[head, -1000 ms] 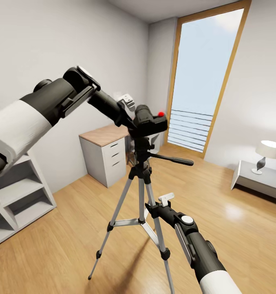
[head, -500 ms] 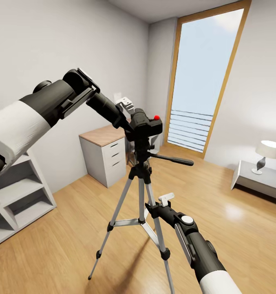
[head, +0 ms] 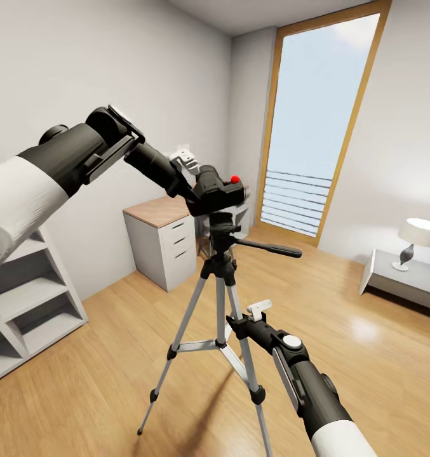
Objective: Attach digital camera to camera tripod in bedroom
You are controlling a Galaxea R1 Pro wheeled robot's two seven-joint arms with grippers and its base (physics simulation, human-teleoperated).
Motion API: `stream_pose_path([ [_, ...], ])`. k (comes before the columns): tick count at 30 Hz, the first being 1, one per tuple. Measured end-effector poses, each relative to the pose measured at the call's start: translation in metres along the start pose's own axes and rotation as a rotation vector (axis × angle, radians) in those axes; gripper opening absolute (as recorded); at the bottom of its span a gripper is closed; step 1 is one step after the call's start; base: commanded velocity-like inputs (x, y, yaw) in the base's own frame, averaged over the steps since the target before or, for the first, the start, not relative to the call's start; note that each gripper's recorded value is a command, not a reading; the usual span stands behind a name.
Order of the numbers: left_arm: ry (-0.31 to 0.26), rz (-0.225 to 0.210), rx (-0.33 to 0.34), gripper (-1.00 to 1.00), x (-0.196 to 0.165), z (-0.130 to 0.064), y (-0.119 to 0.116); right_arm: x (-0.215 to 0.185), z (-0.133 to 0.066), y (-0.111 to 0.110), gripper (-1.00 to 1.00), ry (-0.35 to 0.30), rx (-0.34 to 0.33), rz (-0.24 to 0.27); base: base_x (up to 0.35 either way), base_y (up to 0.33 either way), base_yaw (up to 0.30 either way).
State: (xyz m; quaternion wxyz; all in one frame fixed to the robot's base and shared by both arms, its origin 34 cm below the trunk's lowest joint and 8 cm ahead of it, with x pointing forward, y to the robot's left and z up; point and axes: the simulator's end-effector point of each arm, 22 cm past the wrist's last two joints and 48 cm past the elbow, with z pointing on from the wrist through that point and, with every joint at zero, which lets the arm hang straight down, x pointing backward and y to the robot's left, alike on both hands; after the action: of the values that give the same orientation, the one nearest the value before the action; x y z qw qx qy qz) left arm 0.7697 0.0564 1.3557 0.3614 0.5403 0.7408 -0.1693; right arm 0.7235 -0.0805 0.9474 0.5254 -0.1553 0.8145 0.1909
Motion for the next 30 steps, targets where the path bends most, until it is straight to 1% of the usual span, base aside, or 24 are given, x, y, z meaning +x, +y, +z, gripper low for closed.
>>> stream_pose_path([
  [2, -0.015, 0.003, -0.01, -1.0, 0.001, -0.007, 0.006, 0.0, 0.0, 0.0, -1.0, 0.0, -0.001, -0.001, 0.0, 0.0, 0.0],
  [4, -0.028, 0.01, -0.01, -1.0, 0.0, -0.009, 0.007, 0.0, 0.0, 0.0, -1.0, 0.001, -0.001, 0.0, 0.0, 0.0, 0.0],
  [12, -0.041, 0.039, -0.013, -1.0, -0.001, -0.009, 0.01, 0.0, 0.0, 0.0, -1.0, 0.001, -0.001, -0.001, 0.0, 0.0, 0.0],
  [16, -0.044, 0.046, -0.012, -1.0, -0.002, -0.009, 0.01, 0.0, 0.0, 0.0, -1.0, 0.001, -0.001, 0.0, 0.0, 0.0, 0.0],
  [23, -0.052, 0.068, -0.001, -1.0, -0.006, -0.008, 0.004, 0.0, 0.0, 0.0, -1.0, 0.001, -0.001, -0.001, 0.0, 0.0, 0.0],
  [29, -0.074, 0.122, 0.012, -1.0, -0.012, -0.008, 0.0, 0.0, 0.0, -0.001, -1.0, 0.0, -0.001, -0.001, 0.0, 0.0, 0.0],
  [30, -0.08, 0.137, 0.014, -1.0, -0.013, -0.008, -0.001, 0.0, 0.0, -0.001, -1.0, 0.0, 0.0, -0.001, 0.0, 0.0, 0.0],
])
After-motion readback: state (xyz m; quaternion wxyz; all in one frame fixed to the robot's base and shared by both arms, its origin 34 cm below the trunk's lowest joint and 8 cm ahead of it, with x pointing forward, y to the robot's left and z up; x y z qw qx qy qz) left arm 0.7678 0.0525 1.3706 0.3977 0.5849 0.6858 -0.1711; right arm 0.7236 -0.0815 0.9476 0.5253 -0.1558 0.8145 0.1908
